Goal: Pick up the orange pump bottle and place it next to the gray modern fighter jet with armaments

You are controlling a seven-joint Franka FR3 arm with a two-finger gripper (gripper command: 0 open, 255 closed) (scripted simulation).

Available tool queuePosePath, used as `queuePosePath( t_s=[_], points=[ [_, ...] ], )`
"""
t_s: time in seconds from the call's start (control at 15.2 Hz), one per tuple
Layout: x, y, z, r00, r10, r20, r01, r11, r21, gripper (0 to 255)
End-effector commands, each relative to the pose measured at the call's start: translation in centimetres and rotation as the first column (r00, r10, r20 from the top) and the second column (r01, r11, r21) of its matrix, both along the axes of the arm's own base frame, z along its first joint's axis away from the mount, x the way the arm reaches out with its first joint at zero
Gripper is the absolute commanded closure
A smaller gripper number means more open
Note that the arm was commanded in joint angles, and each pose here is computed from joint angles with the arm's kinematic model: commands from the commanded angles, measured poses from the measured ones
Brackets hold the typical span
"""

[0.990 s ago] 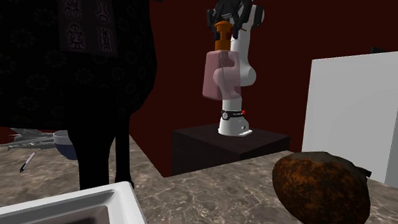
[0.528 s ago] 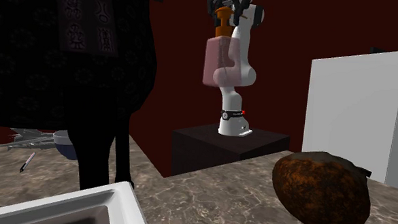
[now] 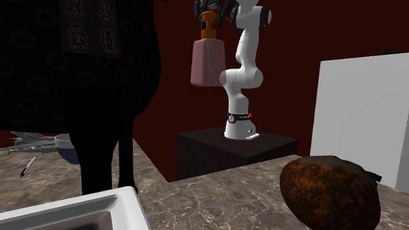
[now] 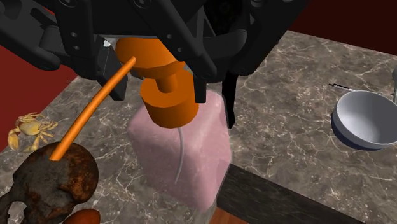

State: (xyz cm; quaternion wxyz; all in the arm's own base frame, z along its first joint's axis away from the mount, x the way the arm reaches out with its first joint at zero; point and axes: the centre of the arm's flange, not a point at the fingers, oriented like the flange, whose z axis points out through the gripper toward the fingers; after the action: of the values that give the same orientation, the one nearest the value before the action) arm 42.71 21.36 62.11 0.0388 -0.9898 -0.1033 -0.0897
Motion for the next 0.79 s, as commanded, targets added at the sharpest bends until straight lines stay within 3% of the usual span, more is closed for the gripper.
queuePosePath(
  t_s=[0.0, 0.73],
  points=[
    [0.3, -2.8, 0.0, 1.000, 0.002, 0.000, -0.002, 1.000, 0.001, 255],
    [2.3, -17.1, 0.0, 1.000, 0.002, 0.000, -0.002, 1.000, 0.001, 255]
  ],
)
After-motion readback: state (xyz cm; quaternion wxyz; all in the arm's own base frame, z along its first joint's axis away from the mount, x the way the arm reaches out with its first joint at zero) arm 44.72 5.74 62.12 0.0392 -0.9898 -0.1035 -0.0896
